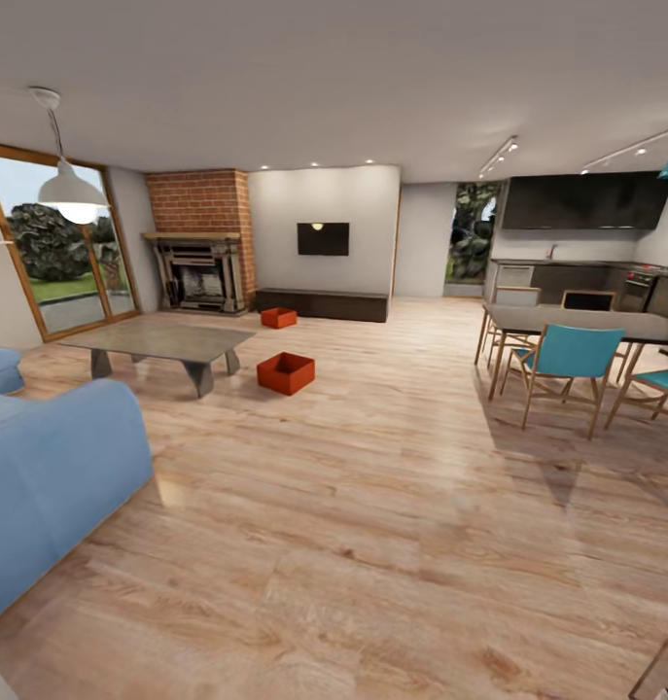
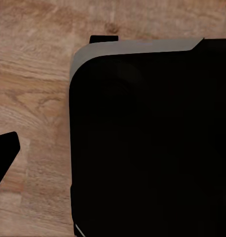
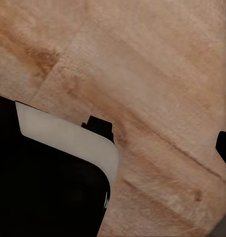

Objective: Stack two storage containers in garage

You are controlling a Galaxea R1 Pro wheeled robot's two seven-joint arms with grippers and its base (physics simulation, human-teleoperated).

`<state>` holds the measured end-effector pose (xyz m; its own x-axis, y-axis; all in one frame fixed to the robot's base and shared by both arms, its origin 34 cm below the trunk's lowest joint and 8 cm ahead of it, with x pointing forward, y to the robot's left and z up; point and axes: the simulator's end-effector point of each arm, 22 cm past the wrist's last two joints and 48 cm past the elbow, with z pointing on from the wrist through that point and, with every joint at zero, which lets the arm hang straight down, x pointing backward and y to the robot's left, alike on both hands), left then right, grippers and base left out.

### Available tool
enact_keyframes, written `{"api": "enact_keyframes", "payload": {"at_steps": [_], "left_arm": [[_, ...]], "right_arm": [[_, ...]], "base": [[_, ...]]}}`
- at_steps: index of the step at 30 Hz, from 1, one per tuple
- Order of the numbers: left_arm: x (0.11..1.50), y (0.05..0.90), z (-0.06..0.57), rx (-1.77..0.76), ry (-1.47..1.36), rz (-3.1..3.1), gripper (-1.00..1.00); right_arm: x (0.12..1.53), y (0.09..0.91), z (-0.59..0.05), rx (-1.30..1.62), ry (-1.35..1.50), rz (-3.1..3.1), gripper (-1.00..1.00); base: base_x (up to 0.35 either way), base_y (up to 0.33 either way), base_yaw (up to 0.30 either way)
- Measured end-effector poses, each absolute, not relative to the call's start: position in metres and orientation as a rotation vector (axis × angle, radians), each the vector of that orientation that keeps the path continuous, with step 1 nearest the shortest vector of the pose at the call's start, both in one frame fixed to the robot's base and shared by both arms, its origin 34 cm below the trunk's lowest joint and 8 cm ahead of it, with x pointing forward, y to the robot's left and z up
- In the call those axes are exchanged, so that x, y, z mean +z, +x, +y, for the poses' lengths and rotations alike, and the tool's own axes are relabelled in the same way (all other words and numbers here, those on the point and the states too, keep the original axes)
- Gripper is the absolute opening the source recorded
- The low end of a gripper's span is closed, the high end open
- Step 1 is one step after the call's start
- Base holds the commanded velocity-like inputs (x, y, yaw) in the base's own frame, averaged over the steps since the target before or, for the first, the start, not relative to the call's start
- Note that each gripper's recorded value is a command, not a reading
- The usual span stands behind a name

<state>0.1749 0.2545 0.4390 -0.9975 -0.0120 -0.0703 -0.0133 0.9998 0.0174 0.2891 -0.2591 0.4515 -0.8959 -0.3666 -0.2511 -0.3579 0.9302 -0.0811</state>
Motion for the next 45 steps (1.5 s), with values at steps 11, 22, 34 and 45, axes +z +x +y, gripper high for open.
{"api": "enact_keyframes", "payload": {"at_steps": [11,22,34,45], "left_arm": [[0.439,0.1748,0.2546,0.028,-0.02,3.071,1.0],[0.439,0.1748,0.2546,0.028,-0.02,3.071,1.0],[0.439,0.1748,0.2546,0.028,-0.019,3.071,1.0],[0.439,0.1748,0.2546,0.028,-0.021,3.071,1.0]], "right_arm": [[0.4515,0.2892,-0.2591,-0.047,-0.54,2.825,1.0],[0.4515,0.2892,-0.2591,-0.047,-0.54,2.825,1.0],[0.4515,0.2892,-0.259,-0.047,-0.542,2.825,1.0],[0.4515,0.2892,-0.259,-0.047,-0.542,2.825,1.0]], "base": [[0.323,0.0,-0.092],[0.323,0.0,-0.001],[0.323,0.0,0.0],[0.323,0.0,0.0]]}}
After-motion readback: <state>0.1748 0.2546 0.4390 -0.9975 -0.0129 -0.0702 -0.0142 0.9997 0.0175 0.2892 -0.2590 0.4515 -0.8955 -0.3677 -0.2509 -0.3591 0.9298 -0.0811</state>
